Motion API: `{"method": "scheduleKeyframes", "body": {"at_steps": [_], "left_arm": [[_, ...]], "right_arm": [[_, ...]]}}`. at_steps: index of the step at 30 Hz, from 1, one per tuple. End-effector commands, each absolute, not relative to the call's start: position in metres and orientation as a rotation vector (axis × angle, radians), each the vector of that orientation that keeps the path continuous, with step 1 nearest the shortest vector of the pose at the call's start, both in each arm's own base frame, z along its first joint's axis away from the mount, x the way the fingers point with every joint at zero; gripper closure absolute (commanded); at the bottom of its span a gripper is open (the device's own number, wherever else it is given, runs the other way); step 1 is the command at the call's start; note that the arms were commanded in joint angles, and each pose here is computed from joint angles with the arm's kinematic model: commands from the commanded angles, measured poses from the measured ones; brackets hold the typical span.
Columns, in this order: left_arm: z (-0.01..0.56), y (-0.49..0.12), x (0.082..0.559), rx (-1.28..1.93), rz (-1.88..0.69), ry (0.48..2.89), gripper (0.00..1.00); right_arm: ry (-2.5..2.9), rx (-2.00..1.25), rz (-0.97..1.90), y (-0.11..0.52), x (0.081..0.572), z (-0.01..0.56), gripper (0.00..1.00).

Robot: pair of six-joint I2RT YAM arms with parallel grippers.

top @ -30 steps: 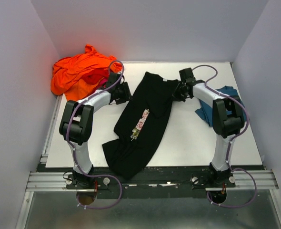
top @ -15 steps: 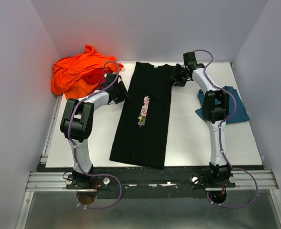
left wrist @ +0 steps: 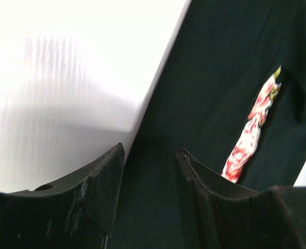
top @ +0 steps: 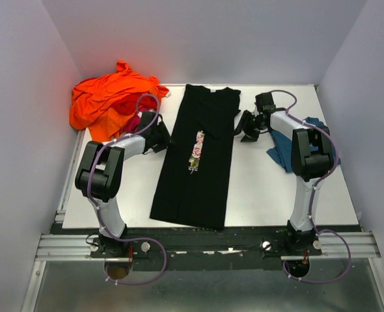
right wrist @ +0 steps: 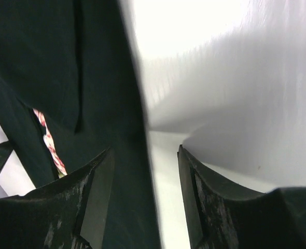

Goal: Fold and stack the t-shirts
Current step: Rotate the tshirt 90 degrees

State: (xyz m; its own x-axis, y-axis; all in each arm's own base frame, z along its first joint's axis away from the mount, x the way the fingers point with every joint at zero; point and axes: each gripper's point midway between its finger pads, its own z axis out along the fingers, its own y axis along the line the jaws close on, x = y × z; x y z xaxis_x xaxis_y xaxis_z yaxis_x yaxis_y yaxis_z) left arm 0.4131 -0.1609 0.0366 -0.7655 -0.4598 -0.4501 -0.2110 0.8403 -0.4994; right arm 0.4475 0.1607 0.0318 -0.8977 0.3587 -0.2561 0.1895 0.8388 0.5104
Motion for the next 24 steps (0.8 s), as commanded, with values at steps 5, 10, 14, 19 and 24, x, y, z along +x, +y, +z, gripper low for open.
{"method": "scheduleKeyframes", "body": {"at_steps": [5, 10, 14, 19, 24], "left_arm": [[0.038, -0.145, 0.341, -0.470, -0.577, 2.476, 0.41], [0.035, -0.145, 0.296, -0.450, -0.583, 2.519, 0.39], [0.042, -0.145, 0.277, -0.438, -0.588, 2.518, 0.39], [0.057, -0.141, 0.267, -0.429, -0.572, 2.498, 0.38], [0.058, -0.139, 0.252, -0.425, -0.561, 2.536, 0.36]], "right_arm": [[2.700, 0.319, 0.768, 0.184, 0.355, 0.028, 0.42], [2.761, 0.255, 0.725, 0.192, 0.301, 0.020, 0.44], [2.796, 0.240, 0.727, 0.196, 0.283, 0.011, 0.50], [2.828, 0.203, 0.695, 0.196, 0.278, 0.004, 0.71], [2.857, 0.219, 0.489, 0.174, 0.285, 0.000, 0.99]]}}
